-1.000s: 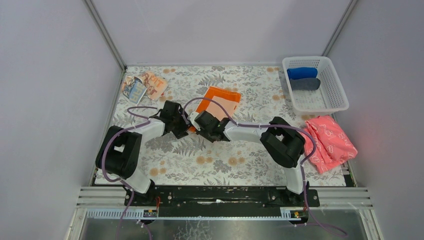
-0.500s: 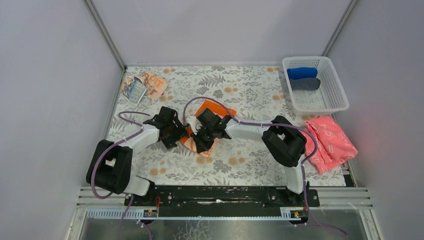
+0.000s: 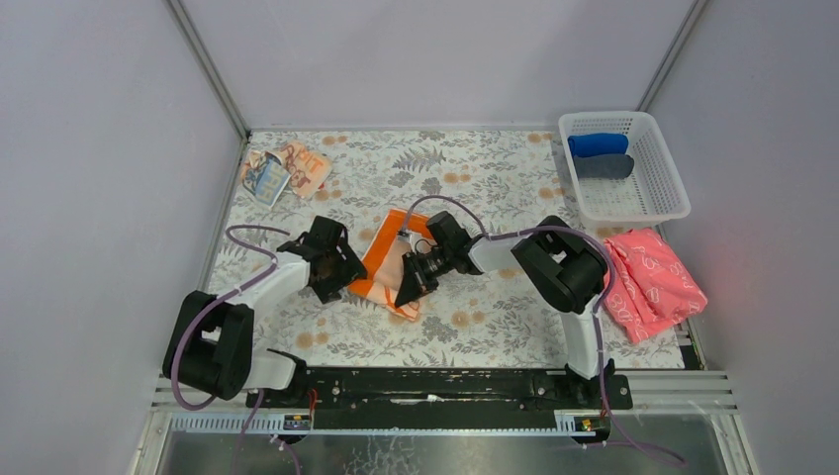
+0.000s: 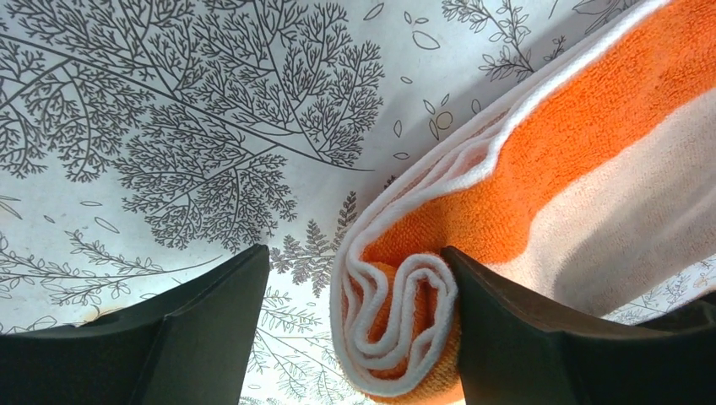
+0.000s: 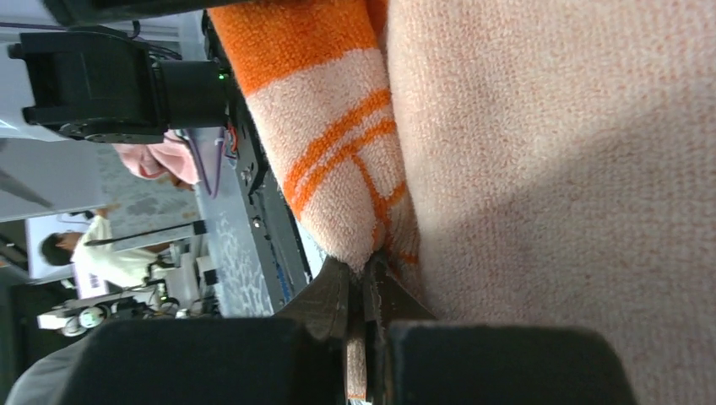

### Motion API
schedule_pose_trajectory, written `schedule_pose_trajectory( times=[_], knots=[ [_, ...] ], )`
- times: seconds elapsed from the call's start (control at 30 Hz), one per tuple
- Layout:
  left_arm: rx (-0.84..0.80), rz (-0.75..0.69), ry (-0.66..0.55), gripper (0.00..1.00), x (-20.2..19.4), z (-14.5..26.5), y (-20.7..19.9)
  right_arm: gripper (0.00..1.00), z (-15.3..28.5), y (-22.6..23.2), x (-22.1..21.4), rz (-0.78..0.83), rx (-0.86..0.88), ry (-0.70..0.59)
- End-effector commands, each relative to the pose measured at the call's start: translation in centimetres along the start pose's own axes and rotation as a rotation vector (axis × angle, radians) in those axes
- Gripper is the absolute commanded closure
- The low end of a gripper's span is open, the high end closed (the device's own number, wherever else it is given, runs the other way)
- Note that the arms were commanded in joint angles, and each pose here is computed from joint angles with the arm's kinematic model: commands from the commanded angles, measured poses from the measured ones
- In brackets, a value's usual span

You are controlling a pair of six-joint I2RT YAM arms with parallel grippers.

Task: Roll the towels
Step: Roll the towel at the center of the board.

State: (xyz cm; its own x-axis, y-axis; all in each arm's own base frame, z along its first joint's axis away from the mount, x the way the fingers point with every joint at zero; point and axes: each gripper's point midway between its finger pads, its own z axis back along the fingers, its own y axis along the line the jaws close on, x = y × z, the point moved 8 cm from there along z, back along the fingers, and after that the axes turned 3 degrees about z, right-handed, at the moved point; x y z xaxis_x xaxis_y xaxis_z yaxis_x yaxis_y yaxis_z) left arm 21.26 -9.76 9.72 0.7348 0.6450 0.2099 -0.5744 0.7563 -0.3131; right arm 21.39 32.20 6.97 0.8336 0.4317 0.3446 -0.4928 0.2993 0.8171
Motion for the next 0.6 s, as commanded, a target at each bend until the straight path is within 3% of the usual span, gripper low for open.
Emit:
schedule_pose_trajectory(
  times=[0.0, 0.2, 0.57],
  knots=[
    [0.003, 0.013, -0.042, 0.25, 0.4, 1.2, 0.2, 1.0, -0.6, -1.6, -0.9, -0.141, 0.015, 0.032],
    [-0.077, 0.067, -0.156, 0.14, 1.5, 4.3, -0.5, 1.0, -1.0, -3.2, -1.4, -0.24, -0.011, 0.067],
    [-0.353, 0.088, -0.086, 0.01, -1.6, 5.6, 0.4, 1.0, -1.2, -4.1, -1.3, -0.309, -0.017, 0.092]
  ],
)
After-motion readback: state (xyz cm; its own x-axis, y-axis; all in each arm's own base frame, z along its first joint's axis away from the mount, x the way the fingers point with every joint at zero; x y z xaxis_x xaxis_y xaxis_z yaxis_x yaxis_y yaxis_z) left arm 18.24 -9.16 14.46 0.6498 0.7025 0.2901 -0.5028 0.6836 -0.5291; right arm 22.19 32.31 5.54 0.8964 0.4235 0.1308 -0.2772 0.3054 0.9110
